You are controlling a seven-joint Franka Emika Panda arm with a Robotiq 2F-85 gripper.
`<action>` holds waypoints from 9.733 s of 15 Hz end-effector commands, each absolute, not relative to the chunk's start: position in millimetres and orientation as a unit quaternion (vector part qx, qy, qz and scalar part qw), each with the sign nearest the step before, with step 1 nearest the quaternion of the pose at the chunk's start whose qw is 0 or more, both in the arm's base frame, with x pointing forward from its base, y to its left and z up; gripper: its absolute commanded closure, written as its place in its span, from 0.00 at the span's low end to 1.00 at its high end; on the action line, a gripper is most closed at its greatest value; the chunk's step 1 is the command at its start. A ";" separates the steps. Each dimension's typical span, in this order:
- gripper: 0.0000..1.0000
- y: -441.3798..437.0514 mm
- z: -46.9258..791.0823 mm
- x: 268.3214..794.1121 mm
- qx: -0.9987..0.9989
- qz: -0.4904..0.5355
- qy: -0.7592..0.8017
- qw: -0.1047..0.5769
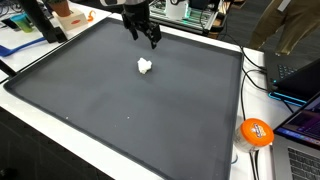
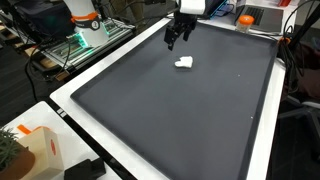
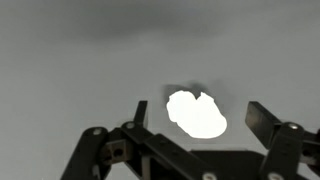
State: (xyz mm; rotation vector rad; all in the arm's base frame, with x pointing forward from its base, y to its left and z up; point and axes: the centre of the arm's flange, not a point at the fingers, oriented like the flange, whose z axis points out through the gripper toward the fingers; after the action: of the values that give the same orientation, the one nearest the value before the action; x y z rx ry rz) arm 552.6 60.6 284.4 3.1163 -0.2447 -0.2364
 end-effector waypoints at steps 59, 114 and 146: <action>0.00 56.7 262.7 488.6 0.952 0.283 -0.031 -0.111; 0.00 -18.0 275.5 443.1 0.939 0.270 0.171 -0.130; 0.00 74.8 338.1 498.9 0.996 0.093 -0.010 -0.002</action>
State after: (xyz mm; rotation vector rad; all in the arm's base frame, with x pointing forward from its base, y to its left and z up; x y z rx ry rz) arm 491.6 55.3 348.3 3.1901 0.1834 0.2635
